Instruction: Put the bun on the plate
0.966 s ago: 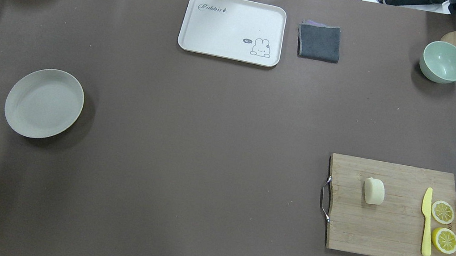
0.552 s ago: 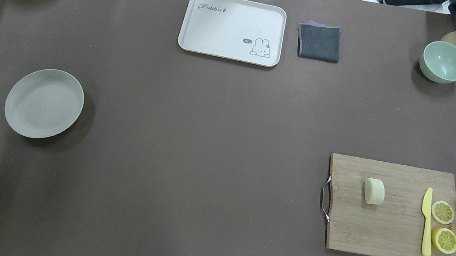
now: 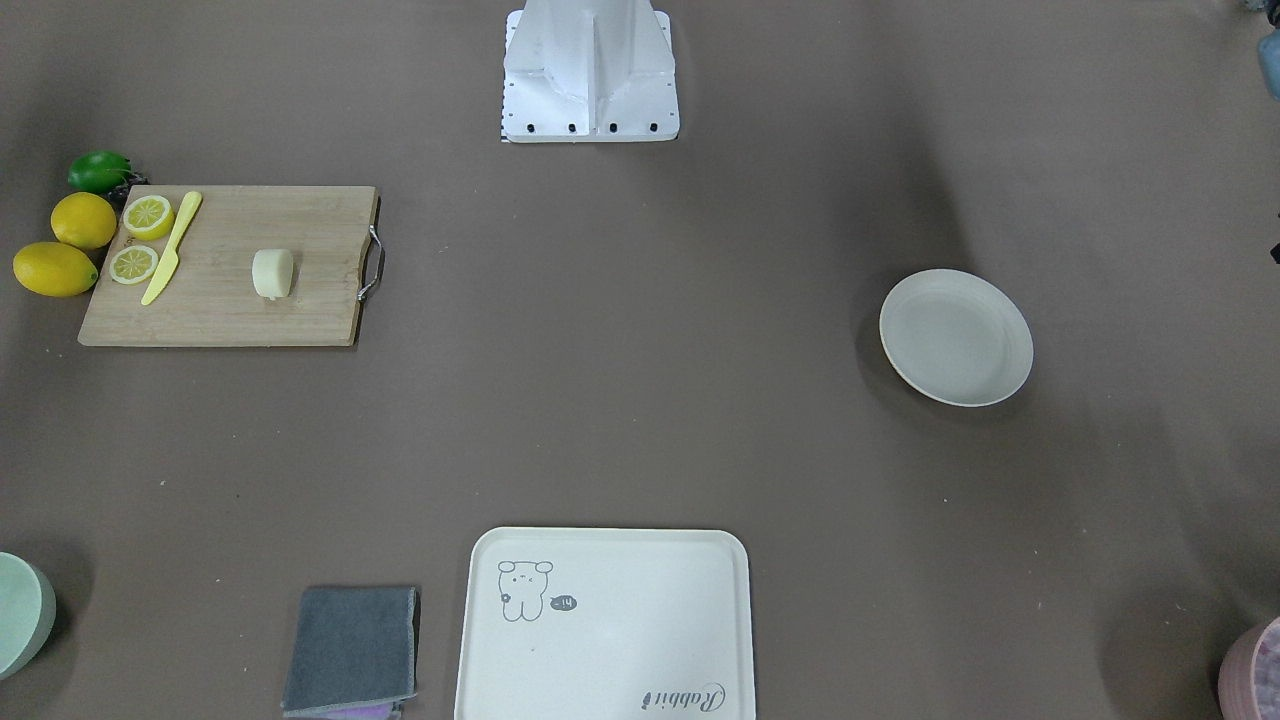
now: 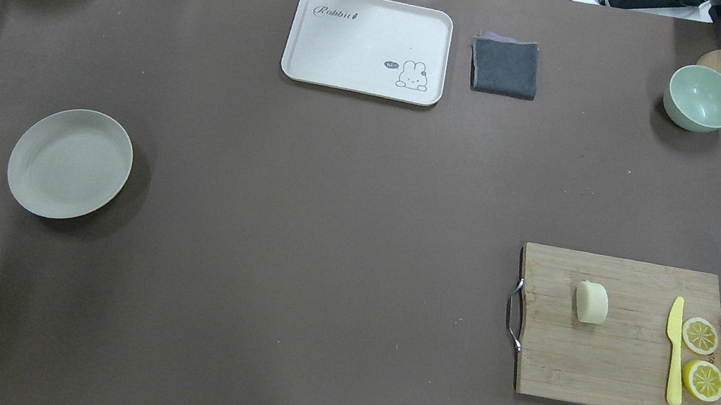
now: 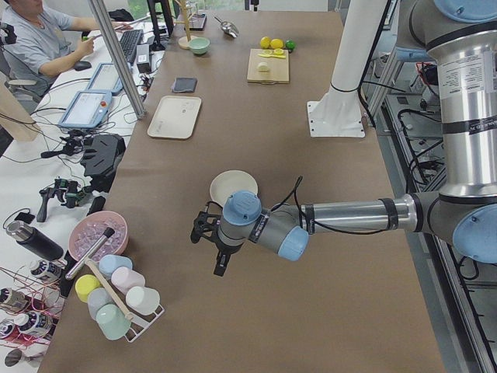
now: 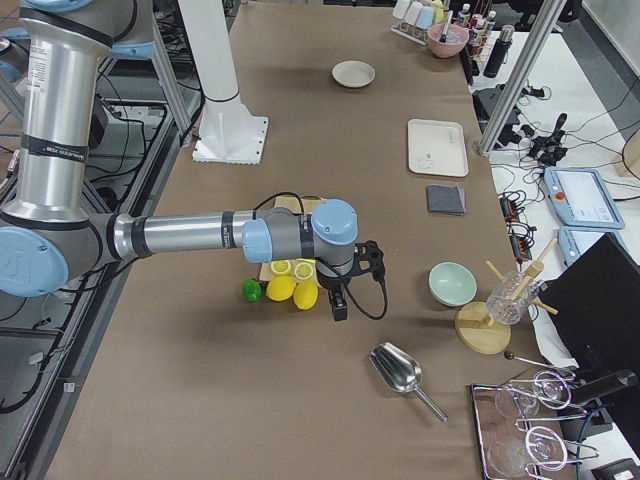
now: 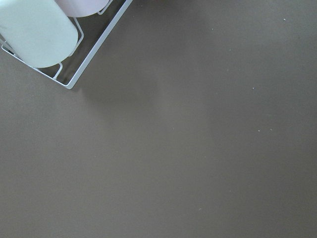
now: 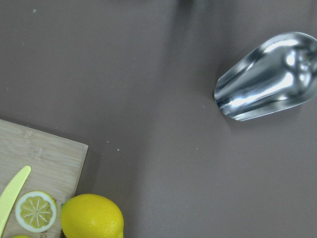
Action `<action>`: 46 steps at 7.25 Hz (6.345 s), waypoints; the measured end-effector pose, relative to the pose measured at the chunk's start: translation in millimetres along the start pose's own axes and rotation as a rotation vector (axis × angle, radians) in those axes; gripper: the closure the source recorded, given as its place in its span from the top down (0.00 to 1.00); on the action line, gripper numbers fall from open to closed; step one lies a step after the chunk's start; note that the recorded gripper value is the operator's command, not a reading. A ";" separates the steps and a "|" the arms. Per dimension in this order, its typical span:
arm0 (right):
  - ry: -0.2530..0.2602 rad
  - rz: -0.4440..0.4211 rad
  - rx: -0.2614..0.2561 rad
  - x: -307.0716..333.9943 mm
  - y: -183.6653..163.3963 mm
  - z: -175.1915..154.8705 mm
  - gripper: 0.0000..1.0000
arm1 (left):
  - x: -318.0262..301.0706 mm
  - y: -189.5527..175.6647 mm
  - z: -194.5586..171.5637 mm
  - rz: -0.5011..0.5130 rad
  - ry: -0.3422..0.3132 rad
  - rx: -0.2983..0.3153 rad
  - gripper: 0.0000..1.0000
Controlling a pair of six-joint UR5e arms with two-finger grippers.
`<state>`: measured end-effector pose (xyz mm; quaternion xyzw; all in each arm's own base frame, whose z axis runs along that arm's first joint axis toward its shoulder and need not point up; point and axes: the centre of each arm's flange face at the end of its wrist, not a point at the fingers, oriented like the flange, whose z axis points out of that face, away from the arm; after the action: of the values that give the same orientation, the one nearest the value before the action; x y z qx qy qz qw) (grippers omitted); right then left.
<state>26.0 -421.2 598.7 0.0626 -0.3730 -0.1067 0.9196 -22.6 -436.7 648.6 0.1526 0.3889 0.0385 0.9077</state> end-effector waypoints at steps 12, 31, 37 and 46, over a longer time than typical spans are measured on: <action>-0.009 -0.004 -0.012 -3.3 -3.5 6.0 1.00 | 126.8 -45.8 65.7 -0.090 0.054 -0.070 0.84; -0.072 0.093 -0.096 -327.6 -90.4 69.1 0.97 | 654.1 -78.5 132.0 -0.367 0.188 -0.101 0.00; 0.017 0.153 -0.155 -350.0 -50.6 148.0 0.61 | 690.9 -73.0 161.6 -0.398 0.179 -0.096 0.97; -0.130 0.140 -0.049 -452.6 -109.0 107.2 0.00 | 583.7 -124.4 118.0 -0.335 0.177 -0.051 0.98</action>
<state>-381.6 -420.7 349.6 0.0069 -0.4327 -0.0553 0.8998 461.5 -474.0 282.0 0.0589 0.4860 -0.0902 0.8673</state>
